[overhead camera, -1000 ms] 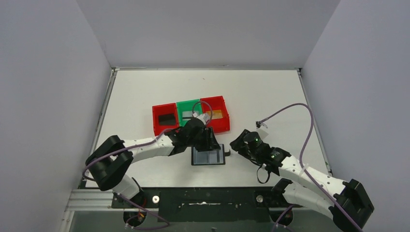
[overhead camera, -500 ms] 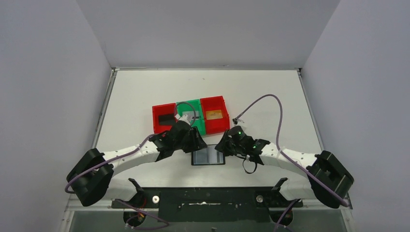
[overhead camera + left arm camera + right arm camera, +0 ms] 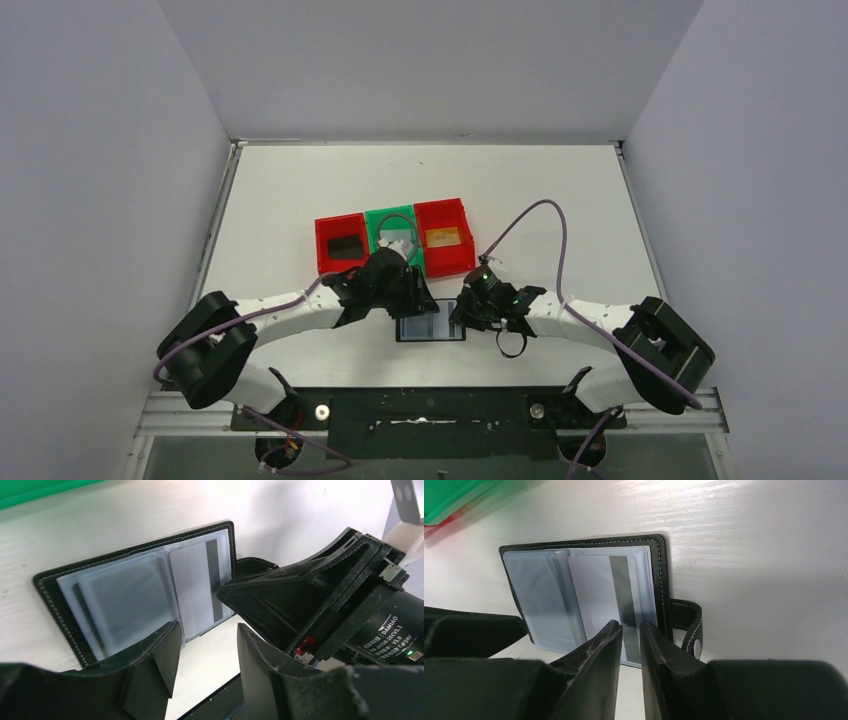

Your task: Take the credit cards out of the card holder

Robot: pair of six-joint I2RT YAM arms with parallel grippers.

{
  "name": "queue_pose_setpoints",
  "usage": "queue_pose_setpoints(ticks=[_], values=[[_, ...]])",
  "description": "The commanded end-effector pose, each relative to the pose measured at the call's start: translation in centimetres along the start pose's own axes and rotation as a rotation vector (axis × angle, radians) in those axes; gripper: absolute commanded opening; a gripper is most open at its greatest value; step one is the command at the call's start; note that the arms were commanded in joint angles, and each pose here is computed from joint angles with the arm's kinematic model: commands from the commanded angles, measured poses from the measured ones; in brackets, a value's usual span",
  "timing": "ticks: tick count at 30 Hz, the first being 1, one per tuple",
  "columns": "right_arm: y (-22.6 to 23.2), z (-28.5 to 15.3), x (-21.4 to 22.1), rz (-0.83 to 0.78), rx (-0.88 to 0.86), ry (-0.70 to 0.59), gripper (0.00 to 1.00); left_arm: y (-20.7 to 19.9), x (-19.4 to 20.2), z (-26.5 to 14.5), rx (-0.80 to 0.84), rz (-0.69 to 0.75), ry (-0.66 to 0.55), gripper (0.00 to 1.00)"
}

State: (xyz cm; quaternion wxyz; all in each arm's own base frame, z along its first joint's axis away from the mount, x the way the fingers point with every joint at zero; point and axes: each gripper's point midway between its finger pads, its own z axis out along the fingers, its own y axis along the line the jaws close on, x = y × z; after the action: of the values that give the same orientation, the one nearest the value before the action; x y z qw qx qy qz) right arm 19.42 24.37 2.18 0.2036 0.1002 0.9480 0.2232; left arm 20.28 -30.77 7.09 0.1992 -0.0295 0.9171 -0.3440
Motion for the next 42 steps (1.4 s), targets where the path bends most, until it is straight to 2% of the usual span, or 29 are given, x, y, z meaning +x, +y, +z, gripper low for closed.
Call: queue_pose_setpoints(ticks=[1,10,18,25,42], values=[[0.1,-0.2,-1.0,0.012,0.020,-0.036,0.23,-4.1,-0.8,0.6,0.115,0.063,0.003,0.45],[-1.8,0.6,-0.2,0.069,0.054,-0.005,0.19,-3.5,0.8,2.8,0.066,0.060,0.058,0.45],[-2.5,0.8,0.2,0.081,0.078,0.011,0.18,1.1,1.6,4.0,-0.171,0.067,0.051,0.45],[-2.4,1.0,0.4,0.083,0.072,0.022,0.18,3.5,2.6,4.4,-0.293,0.084,0.062,0.45],[-2.2,1.1,0.4,0.081,0.063,0.026,0.18,1.7,0.5,3.2,-0.333,0.134,-0.027,0.48]])
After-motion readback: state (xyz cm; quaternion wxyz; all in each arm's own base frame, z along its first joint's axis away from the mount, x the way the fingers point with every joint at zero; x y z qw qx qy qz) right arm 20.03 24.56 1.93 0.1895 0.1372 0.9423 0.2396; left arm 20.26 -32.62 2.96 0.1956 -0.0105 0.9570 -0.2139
